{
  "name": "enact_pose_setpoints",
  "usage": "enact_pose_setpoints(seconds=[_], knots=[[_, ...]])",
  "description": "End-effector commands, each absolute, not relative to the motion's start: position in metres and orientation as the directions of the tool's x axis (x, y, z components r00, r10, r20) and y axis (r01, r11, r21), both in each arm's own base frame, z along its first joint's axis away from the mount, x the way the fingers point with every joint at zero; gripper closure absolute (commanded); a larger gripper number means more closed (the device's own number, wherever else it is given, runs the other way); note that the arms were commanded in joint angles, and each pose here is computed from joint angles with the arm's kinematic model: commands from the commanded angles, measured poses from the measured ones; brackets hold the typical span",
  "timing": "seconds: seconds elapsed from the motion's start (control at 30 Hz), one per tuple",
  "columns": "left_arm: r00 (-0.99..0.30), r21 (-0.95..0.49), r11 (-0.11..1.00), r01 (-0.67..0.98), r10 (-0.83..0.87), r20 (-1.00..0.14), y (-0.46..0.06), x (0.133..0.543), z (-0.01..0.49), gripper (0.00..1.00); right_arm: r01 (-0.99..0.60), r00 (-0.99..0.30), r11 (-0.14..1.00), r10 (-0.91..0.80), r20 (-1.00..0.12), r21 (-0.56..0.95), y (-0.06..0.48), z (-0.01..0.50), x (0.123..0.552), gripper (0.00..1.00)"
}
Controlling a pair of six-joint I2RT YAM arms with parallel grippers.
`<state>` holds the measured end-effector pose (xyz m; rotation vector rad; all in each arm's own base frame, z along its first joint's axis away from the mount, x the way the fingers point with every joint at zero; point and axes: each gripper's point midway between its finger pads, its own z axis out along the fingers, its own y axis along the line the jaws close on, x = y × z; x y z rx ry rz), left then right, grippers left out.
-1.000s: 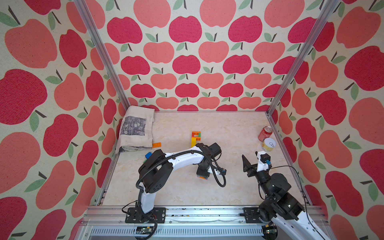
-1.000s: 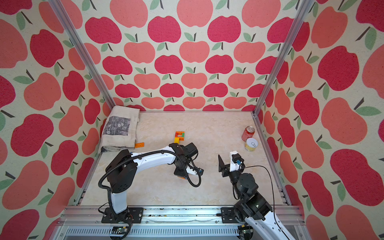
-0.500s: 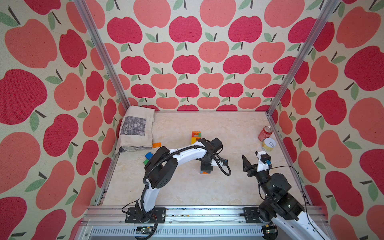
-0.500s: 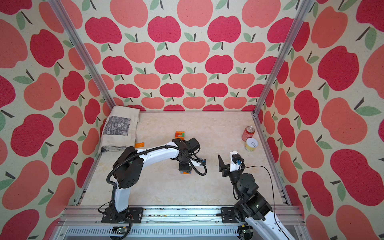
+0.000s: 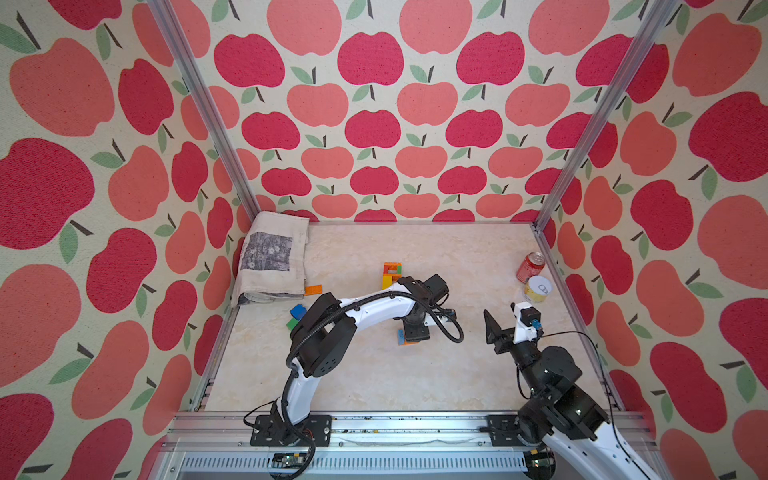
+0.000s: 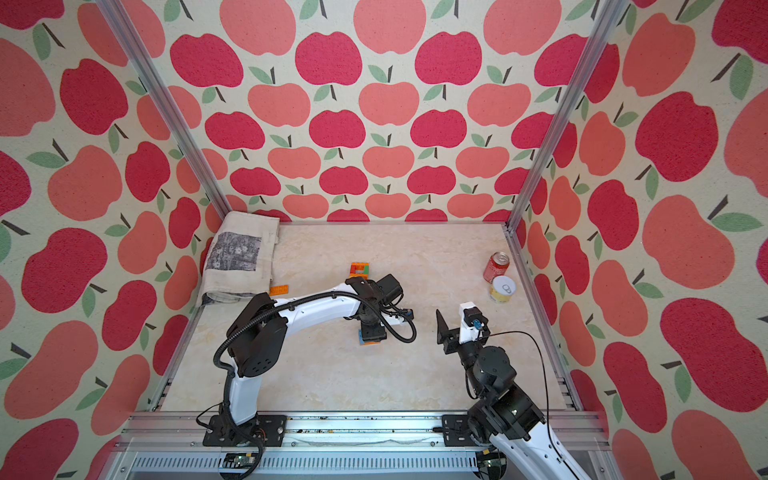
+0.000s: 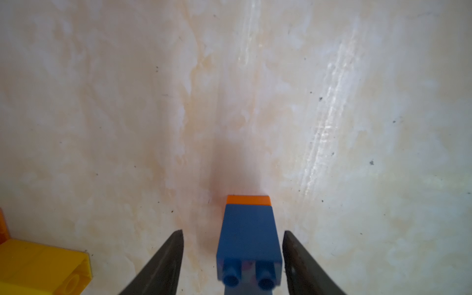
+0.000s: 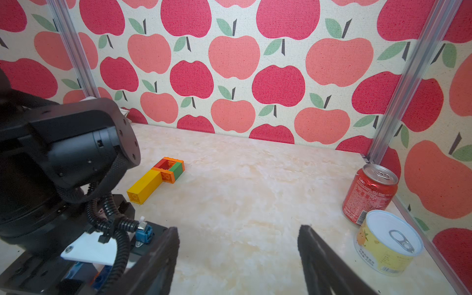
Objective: Assemble the letter p with lego
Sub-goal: Move the lego brick at the center of the board, then pick up the lego brick from the center of the board.
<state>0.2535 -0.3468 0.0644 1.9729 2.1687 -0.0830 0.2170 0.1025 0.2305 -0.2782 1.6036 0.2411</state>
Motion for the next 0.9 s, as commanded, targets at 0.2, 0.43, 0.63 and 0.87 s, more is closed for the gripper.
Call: enact_pose_setpoints(seconds=[0.2,0.43,0.63,0.87], knots=[[-0.225,0.085,0.295,0.952,0.859,-0.461,-0.329,0.257,0.144,0.29,-0.326,-0.038,0.945,0.005,-0.999,0.017,0.103,0.232,0.218,0.23],[-0.662,0.046,0.874,0.483,0.399,-0.635,-0.205,0.352,0.171,0.31,-0.337,-0.042,0.941,0.011,-0.999,0.025,0.105,0.232,0.217,0.23],[-0.805,-0.001,0.987,-0.162,-0.133,-0.579,-0.083,0.377,0.136,0.46,-0.343,-0.045,0.939,0.015,-0.999,0.029,0.106,0.232,0.216,0.23],[-0.749,-0.098,0.930,-0.353,-0.344,-0.566,-0.051,0.400,0.099,0.44,-0.345,-0.049,0.938,0.014,-0.999,0.030,0.107,0.231,0.216,0.23]])
